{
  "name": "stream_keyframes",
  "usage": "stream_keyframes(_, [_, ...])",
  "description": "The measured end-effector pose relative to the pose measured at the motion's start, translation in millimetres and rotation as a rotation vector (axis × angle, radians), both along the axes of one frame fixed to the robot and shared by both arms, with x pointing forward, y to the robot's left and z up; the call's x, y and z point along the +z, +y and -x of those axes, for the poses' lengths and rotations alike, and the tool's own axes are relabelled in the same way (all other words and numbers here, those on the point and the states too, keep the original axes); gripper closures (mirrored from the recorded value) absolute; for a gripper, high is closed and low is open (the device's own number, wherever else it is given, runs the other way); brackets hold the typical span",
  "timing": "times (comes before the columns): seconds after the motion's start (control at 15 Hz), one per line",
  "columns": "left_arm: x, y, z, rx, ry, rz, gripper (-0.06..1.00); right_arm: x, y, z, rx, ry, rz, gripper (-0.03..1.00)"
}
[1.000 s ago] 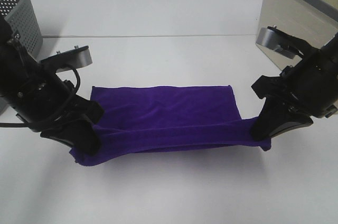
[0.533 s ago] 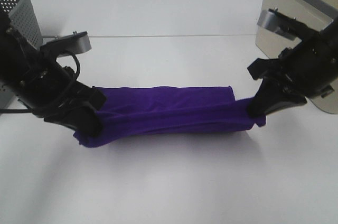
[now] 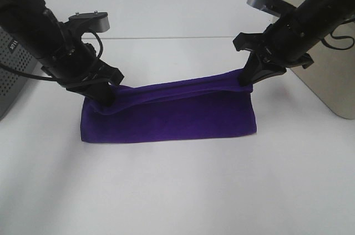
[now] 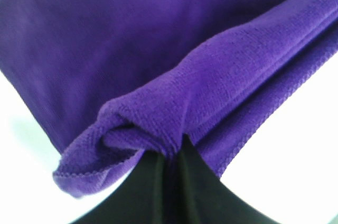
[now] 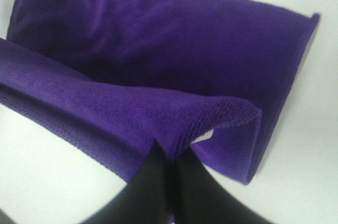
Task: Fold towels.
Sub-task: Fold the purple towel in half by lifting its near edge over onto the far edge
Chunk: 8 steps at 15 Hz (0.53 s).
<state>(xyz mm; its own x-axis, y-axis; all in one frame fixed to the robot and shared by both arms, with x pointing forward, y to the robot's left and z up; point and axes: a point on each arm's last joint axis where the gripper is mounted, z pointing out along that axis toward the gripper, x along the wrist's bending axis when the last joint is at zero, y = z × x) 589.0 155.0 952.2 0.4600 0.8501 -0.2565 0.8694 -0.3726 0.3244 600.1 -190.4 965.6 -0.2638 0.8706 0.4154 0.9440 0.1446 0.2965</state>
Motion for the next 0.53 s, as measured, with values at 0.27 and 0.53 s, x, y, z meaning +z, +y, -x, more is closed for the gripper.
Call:
stream_keyframes(0.27, [-26,-8,-41,-0.03,-0.048,-0.028,0.94,-31,1,-32,-0.031,-0.037,0.045,0.94])
stream_keyframes(0.53, [-53,-14,-65,-0.065,-0.048,-0.064,0.94,-61,0,-40,-0.057,-0.017,0.071,0.94])
